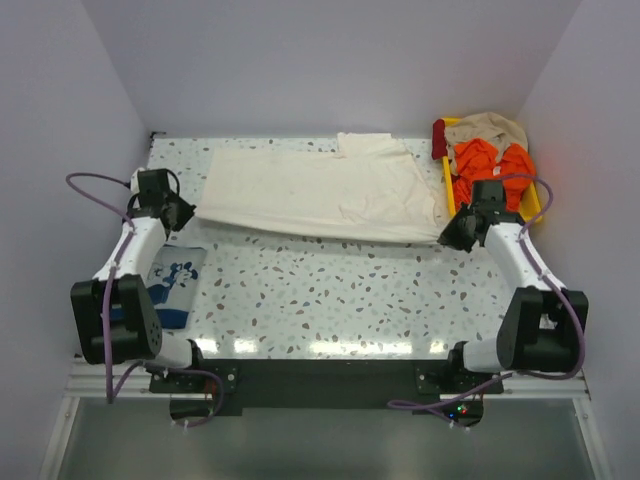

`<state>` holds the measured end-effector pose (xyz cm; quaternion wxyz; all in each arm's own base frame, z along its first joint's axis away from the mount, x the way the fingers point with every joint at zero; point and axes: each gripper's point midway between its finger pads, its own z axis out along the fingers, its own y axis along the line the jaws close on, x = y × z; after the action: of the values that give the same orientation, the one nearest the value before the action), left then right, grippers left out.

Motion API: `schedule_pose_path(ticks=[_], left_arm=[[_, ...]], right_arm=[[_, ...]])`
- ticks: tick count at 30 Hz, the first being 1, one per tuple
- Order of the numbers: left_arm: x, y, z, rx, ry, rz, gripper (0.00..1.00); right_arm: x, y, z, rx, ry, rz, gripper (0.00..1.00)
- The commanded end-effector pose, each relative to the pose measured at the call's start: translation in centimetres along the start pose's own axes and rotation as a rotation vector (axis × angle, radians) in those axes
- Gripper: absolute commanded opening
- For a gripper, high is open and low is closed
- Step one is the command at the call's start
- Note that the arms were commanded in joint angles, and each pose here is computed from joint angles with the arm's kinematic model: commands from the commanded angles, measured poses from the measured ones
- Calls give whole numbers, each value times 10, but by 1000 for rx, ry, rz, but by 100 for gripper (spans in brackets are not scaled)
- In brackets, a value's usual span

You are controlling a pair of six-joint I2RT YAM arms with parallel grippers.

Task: Fold and stack the t-shirts
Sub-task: Fold the tshirt

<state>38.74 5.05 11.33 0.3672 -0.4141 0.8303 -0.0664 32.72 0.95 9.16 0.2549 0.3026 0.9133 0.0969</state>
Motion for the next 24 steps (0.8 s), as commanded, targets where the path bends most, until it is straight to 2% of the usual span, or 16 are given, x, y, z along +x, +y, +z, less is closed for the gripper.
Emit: schedule_pose_path(ticks=[1, 8, 17, 19, 20, 21, 22, 23, 24], left_arm=[[1, 18, -18, -39, -33, 41, 0], [25, 46, -45, -53, -36, 54, 0], [72, 87, -59, -82, 9, 35, 0], [79, 89, -59, -82, 28, 35, 2], [79, 89, -60, -80, 29, 35, 19], [78, 87, -61, -68, 25, 33, 28], [76, 83, -62, -51, 20, 33, 35], [72, 79, -65, -32, 3, 31, 47], [64, 73, -68, -17, -16, 29, 50]], right_arm=[[5, -25, -28, 83, -10, 27, 0], [28, -53, -53, 171, -4, 60, 0], [63, -79, -71, 212, -20, 127, 0], [67, -80, -71, 203, -23, 137, 14], [66, -78, -72, 192, -21, 137, 20], [65, -76, -72, 186, -20, 124, 34], [63, -74, -72, 178, -25, 121, 41], [62, -73, -72, 172, -27, 115, 48], [58, -69, -72, 156, -30, 93, 57]])
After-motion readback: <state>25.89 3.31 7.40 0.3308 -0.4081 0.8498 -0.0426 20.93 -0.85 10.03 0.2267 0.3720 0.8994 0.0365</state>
